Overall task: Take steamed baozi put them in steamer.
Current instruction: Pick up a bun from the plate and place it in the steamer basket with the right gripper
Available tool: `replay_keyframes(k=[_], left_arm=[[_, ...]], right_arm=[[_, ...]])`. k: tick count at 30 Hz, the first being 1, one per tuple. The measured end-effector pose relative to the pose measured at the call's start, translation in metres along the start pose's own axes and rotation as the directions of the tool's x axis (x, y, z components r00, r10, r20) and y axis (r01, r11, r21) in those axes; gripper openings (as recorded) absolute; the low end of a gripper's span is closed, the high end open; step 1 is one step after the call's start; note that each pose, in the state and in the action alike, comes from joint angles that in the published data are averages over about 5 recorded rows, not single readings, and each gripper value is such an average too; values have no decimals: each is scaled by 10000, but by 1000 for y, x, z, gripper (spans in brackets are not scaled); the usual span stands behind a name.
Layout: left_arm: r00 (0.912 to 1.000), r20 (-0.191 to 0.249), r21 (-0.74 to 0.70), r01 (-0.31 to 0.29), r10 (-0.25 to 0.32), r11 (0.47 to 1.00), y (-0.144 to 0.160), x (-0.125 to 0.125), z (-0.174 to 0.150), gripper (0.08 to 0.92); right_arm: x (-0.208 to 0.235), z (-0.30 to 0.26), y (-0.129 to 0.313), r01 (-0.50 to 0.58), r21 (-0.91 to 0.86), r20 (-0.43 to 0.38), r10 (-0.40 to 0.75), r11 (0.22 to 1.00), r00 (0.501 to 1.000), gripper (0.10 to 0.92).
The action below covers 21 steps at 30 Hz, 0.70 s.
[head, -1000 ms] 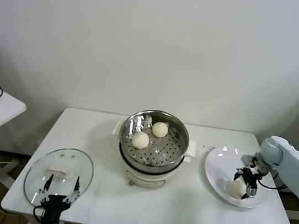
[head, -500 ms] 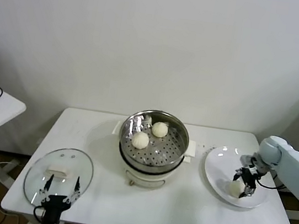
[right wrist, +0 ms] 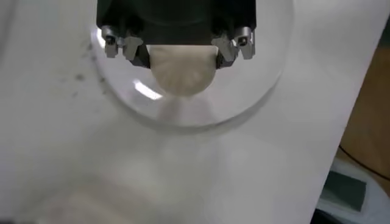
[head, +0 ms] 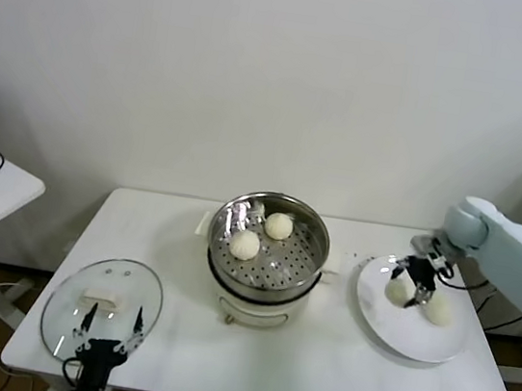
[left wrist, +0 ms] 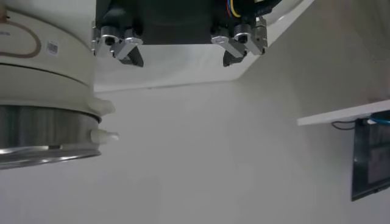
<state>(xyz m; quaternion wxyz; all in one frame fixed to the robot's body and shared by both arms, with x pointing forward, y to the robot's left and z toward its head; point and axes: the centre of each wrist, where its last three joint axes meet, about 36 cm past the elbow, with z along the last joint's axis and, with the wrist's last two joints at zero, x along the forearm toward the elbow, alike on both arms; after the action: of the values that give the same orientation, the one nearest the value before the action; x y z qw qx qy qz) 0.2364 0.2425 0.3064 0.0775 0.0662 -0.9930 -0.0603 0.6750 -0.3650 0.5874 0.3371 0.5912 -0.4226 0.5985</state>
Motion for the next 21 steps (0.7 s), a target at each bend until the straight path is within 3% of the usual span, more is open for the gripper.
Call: replay_keyframes(k=[5,10,21], left_arm=[[10000,-60,-26,-52,52,10000,-1,3,2,823],[9998,-131,-41,-117,117,9999,-2,7,3,823],[9999,-65,-51,-101,100,9999,0,8,-1,823]], right_arm=[[57,-52,-30,-308,2088,-460,412,9775,9981,700],[97,-110,-48,-361,4169,-914,815,9082,9925,696],[114,-233,-67,233,7413,-1662,1499,6708,9746,698]])
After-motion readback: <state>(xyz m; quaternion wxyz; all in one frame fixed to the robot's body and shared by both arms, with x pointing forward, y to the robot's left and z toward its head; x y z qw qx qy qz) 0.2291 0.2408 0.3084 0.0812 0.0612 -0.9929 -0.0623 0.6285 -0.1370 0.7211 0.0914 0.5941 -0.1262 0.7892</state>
